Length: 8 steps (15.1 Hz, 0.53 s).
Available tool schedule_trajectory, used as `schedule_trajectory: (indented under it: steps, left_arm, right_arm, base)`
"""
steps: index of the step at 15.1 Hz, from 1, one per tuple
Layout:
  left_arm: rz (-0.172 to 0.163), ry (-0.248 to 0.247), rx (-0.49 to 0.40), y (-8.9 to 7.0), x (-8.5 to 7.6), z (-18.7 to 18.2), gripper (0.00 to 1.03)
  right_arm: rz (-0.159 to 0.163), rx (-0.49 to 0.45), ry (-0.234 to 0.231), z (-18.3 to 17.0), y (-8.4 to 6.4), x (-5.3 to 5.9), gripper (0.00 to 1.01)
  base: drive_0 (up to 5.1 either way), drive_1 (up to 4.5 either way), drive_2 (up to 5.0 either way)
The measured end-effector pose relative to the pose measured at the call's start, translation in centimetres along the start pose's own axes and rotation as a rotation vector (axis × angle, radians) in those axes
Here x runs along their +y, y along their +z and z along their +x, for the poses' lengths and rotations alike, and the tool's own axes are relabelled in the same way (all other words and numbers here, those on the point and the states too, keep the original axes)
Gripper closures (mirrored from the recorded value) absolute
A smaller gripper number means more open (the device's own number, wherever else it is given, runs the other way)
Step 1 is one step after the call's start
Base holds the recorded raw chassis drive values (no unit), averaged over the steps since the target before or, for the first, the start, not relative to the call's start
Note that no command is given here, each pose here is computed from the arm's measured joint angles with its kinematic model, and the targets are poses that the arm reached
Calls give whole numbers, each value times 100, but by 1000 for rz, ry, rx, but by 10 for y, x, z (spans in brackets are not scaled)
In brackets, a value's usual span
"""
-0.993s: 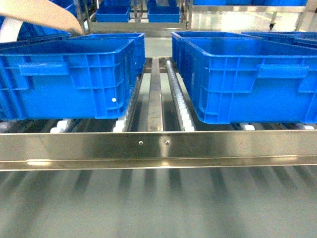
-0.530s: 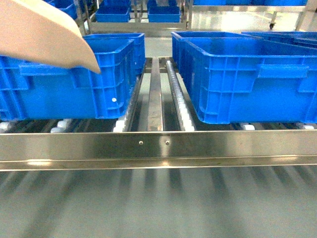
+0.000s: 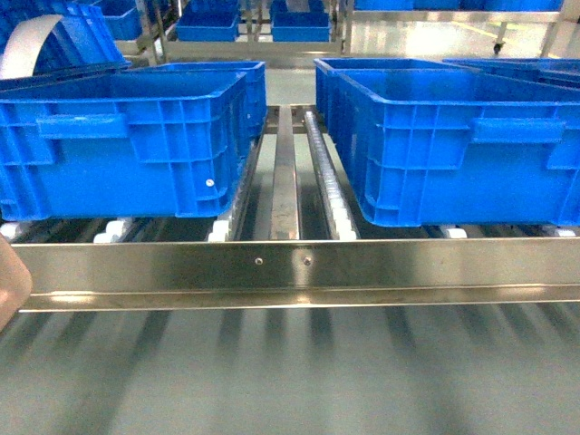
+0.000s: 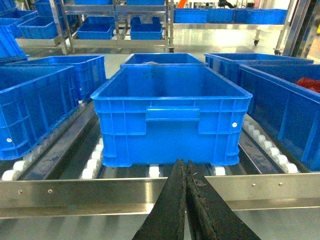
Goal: Place part in tray to right shelf
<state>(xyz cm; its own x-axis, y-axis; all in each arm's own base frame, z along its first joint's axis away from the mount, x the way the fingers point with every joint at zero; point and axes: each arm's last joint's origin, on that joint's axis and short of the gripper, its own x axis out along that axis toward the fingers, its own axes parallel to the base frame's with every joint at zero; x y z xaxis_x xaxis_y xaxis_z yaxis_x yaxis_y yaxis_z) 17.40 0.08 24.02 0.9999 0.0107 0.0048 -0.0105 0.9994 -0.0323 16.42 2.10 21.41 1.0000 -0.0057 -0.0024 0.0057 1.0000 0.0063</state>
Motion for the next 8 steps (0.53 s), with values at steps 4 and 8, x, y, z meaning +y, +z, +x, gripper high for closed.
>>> schedule_trajectory:
  steps: [4,8]
  left_arm:
    - [14,-10,32,-36,1,-22,90]
    - [15,-10,27,-53,1,-38,90]
  right_arm:
    - [-3,5,2,-19,-21,-11,99]
    - [-3,4,5,-33,-32,-22,99]
  base:
    - [0,0,0]
    - [0,0,0]
